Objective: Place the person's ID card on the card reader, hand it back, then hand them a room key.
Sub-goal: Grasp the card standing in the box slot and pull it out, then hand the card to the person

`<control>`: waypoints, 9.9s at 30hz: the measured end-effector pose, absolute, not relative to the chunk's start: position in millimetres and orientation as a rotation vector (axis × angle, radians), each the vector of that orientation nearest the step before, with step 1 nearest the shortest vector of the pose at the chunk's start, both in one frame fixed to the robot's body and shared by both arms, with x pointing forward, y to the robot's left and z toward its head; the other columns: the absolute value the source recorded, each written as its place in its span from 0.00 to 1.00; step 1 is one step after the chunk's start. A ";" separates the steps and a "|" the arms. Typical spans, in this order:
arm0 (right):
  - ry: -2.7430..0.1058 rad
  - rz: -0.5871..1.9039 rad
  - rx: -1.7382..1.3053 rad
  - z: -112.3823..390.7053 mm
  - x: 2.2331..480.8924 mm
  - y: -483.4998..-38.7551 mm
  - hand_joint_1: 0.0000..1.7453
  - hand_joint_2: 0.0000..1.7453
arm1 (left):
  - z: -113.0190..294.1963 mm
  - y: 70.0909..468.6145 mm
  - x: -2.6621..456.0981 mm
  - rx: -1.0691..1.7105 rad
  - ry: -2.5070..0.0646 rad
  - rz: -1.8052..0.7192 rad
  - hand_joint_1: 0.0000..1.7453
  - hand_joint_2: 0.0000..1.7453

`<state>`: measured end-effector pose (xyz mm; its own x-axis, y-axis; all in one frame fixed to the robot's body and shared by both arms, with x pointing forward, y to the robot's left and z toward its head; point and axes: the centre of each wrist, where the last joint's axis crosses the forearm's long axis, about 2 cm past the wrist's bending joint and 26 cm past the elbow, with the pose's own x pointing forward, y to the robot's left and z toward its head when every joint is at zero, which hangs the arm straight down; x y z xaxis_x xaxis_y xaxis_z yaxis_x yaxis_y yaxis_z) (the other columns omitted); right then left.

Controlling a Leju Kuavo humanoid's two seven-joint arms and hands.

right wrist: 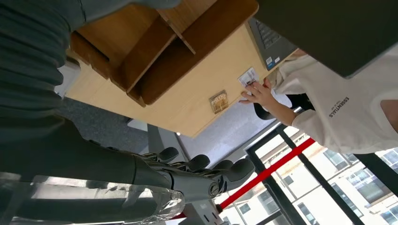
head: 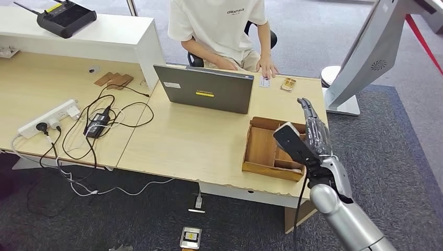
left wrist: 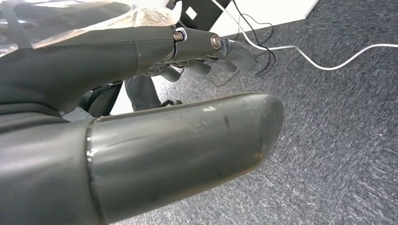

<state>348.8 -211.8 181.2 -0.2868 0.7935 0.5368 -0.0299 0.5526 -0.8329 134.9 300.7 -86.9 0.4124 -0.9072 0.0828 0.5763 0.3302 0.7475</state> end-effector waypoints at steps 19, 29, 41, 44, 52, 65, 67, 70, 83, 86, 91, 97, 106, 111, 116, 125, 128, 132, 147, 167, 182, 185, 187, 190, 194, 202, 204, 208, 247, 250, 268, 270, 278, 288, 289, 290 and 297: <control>-1.564 1.191 -0.824 138.9 315.0 -203.2 0.00 1.00 | -86.7 301.1 135.3 0.708 -0.544 -1.031 0.00 0.00; -1.476 1.259 -0.904 118.2 306.5 -213.2 0.00 1.00 | -87.2 301.4 133.8 0.708 -0.539 -1.030 0.00 0.00; -1.426 1.260 -0.907 106.6 301.6 -222.1 0.00 1.00 | -87.8 301.4 131.8 0.706 -0.530 -1.032 0.00 0.00; -1.420 1.257 -0.923 105.8 301.1 -224.3 0.00 1.00 | -87.7 301.4 132.1 0.707 -0.528 -1.032 0.00 0.00; -1.428 1.225 -0.984 105.6 304.6 -231.7 0.00 1.00 | -88.1 301.6 130.8 0.702 -0.523 -1.012 0.00 0.00; -1.396 1.200 -1.006 99.7 310.3 -241.3 0.00 1.00 | -88.3 301.6 129.9 0.699 -0.522 -1.007 0.00 0.00; -1.390 1.199 -1.006 98.4 310.7 -242.1 0.00 1.00 | -88.3 301.6 130.0 0.699 -0.522 -1.007 0.00 0.00; -1.383 1.200 -1.006 97.0 311.3 -242.6 0.00 1.00 | -88.3 301.5 130.0 0.699 -0.522 -1.007 0.00 0.00; -1.385 1.206 -0.958 93.1 311.2 -239.8 0.00 1.00 | -87.7 301.5 132.2 0.700 -0.526 -1.008 0.00 0.00; -1.390 1.216 -0.939 92.9 310.6 -236.1 0.00 1.00 | -87.3 301.4 133.6 0.700 -0.530 -1.008 0.00 0.00; -1.391 1.231 -0.920 92.3 309.3 -231.1 0.00 1.00 | -87.1 301.4 134.1 0.700 -0.532 -1.008 0.00 0.00; -1.390 1.237 -0.910 91.5 308.7 -228.8 0.00 1.00 | -87.1 301.4 134.1 0.701 -0.532 -1.007 0.00 0.00; -1.367 1.241 -0.881 87.4 307.9 -228.3 1.00 1.00 | -87.2 301.5 133.9 0.700 -0.531 -1.002 0.00 0.00; -1.351 1.233 -0.867 85.3 308.2 -229.6 1.00 1.00 | -87.2 301.5 133.9 0.700 -0.532 -1.003 0.00 0.00; -1.346 1.228 -0.864 84.8 309.1 -230.6 1.00 1.00 | -86.9 301.4 134.8 0.700 -0.533 -1.006 0.00 0.00; -1.348 1.224 -0.867 85.2 309.5 -231.2 0.99 1.00 | -86.4 301.4 136.7 0.701 -0.534 -1.007 0.00 0.00; -1.354 1.218 -0.870 85.3 309.6 -231.2 1.00 1.00 | -86.3 301.3 137.1 0.699 -0.534 -1.009 0.00 0.00; -1.372 1.198 -0.882 86.4 310.7 -231.4 1.00 1.00 | -86.2 301.3 137.3 0.697 -0.534 -1.010 0.00 0.00; -1.595 1.042 -1.052 163.3 347.0 -238.5 1.00 1.00 | -84.7 300.8 142.6 0.692 -0.547 -1.038 0.00 0.00; -1.741 1.107 -0.966 237.7 384.2 -211.7 1.00 1.00 | -79.4 298.6 159.8 0.689 -0.568 -1.096 0.00 0.00; -1.622 1.273 -1.055 253.8 435.6 -176.6 1.00 1.00 | -72.6 288.4 178.7 0.680 -0.595 -1.169 0.00 0.00; -1.583 1.289 -1.081 252.9 442.5 -174.5 1.00 1.00 | -72.6 288.1 178.8 0.680 -0.598 -1.176 0.00 0.00; -1.554 1.296 -1.101 252.1 446.3 -175.1 1.00 1.00 | -72.5 288.0 178.9 0.681 -0.599 -1.180 0.00 0.00; -1.510 1.302 -1.131 250.1 451.5 -178.4 1.00 1.00 | -72.3 287.7 179.5 0.683 -0.602 -1.189 0.00 0.00; -1.468 1.296 -1.155 244.9 455.9 -184.8 0.09 1.00 | -72.2 287.3 179.7 0.683 -0.602 -1.198 0.00 0.00; -1.444 1.292 -1.216 236.6 458.9 -192.3 0.00 1.00 | -72.3 287.2 179.5 0.683 -0.603 -1.209 0.00 0.00; -1.454 1.294 -1.247 238.3 460.2 -193.5 0.00 1.00 | -72.3 287.2 179.5 0.682 -0.604 -1.210 0.00 0.00; -1.514 1.308 -1.368 248.1 463.8 -194.7 0.00 1.00 | -72.6 287.7 178.9 0.681 -0.606 -1.206 0.00 0.00; -1.022 0.842 -1.939 248.3 432.8 -473.3 0.00 1.00 | -97.6 317.7 86.2 0.728 -0.487 -0.801 0.00 0.00; -0.918 0.764 -1.885 223.6 414.1 -499.5 0.00 1.00 | -97.6 317.8 86.5 0.730 -0.474 -0.785 0.00 0.00; -0.303 0.423 -1.419 31.4 211.5 -566.8 0.00 1.00 | -97.5 312.3 89.6 0.718 -0.446 -0.769 0.00 0.00; -0.270 0.406 -1.393 22.4 199.9 -564.2 0.00 1.00 | -97.2 311.9 91.1 0.718 -0.448 -0.770 0.00 0.00; -0.135 0.376 -1.253 -5.1 176.8 -543.3 0.00 0.00 | -97.0 311.2 92.5 0.716 -0.446 -0.754 0.00 0.00; -0.044 0.342 -1.079 -28.8 167.6 -510.3 0.00 0.00 | -96.2 308.4 96.5 0.714 -0.449 -0.767 0.00 0.00; -0.036 0.349 -1.058 -31.7 166.2 -505.9 0.00 0.00 | -96.1 307.9 97.3 0.713 -0.450 -0.770 0.00 0.00; -0.027 0.359 -1.035 -34.3 164.8 -501.9 0.00 0.00 | -96.0 307.3 98.2 0.711 -0.451 -0.774 0.00 0.00; 0.062 0.429 -0.831 -48.2 158.4 -479.4 0.00 0.00 | -94.4 304.0 106.4 0.700 -0.453 -0.818 0.00 0.00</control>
<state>158.4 -479.4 -48.2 0.9129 0.3445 -0.2192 -0.3927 0.5937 -0.7024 106.4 304.0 -94.4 0.6104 -0.7856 0.1011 0.5030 0.4830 0.7167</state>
